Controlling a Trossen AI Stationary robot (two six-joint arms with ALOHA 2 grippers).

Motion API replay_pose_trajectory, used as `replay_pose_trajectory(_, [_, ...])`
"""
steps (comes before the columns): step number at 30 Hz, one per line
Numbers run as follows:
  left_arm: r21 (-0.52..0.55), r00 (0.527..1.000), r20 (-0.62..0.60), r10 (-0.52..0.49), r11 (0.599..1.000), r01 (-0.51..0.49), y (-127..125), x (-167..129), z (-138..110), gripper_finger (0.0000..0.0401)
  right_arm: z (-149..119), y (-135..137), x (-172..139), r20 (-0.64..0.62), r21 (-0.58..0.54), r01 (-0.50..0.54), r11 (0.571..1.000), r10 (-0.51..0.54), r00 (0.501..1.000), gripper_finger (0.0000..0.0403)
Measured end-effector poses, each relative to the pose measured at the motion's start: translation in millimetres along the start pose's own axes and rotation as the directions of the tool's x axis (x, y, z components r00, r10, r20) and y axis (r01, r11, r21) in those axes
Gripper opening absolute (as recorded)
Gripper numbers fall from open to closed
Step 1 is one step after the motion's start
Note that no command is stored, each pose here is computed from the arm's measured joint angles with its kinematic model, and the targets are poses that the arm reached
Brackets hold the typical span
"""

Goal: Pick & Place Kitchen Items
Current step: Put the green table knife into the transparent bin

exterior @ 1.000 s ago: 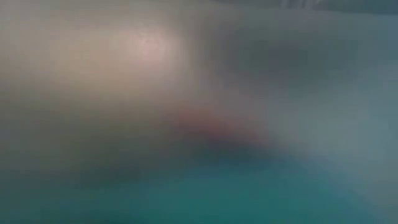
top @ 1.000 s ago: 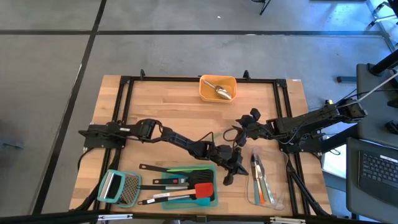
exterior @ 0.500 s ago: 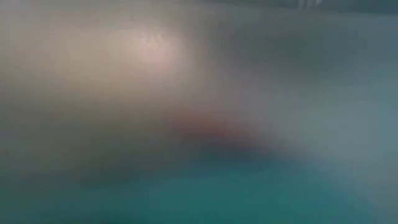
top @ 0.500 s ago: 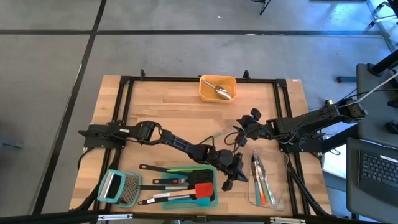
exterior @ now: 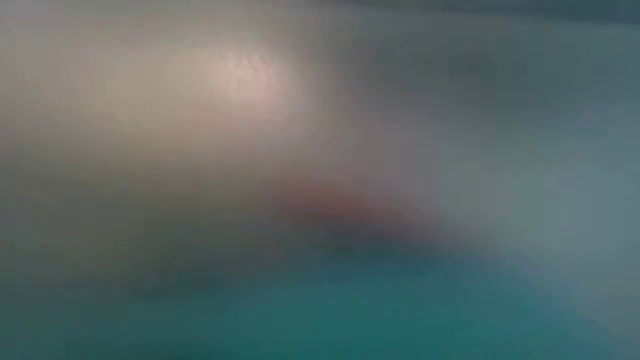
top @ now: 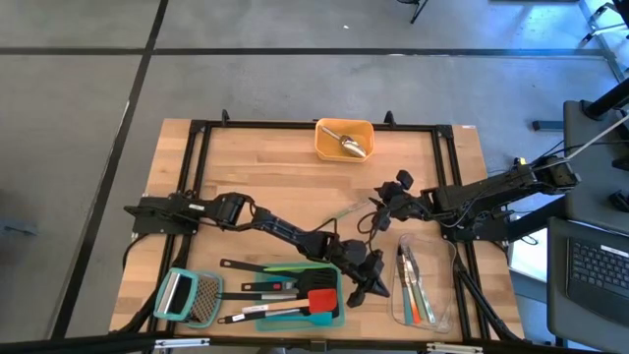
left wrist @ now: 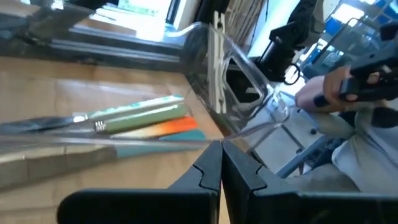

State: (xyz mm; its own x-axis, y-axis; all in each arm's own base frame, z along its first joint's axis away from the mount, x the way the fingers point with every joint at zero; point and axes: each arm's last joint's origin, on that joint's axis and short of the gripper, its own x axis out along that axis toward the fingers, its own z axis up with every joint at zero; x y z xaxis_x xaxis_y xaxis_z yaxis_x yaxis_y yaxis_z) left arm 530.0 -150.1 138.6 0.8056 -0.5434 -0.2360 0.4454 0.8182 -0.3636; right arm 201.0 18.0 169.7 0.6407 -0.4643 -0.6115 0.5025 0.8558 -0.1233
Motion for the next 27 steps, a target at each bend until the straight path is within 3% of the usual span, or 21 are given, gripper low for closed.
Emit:
replay_pose_trajectory(5, [-0.004, 1.000, 0.018, -0.022, 1.000, 0.022, 0.0, 3.3, -0.1, 0.0001, 0.1, -0.1, 0.0, 0.001, 0.001, 0.000, 1.000, 0.000, 1.000, 0.0162])
replay_pose_trajectory(11, [-0.061, 0.986, -0.047, -0.160, 0.986, 0.157, 10.0, 28.3, -8.3, 0.0001, 0.0, -0.1, 0.0, -0.001, 0.000, 0.000, 1.000, 0.000, 1.000, 0.0162])
replay_pose_trajectory(27, [0.015, 0.992, -0.060, -0.109, 0.994, 0.110, 14.9, 30.4, -1.6, 0.0002, -1.8, -0.9, -0.1, -0.018, -0.004, 0.005, 1.000, -0.005, 1.000, 0.0162])
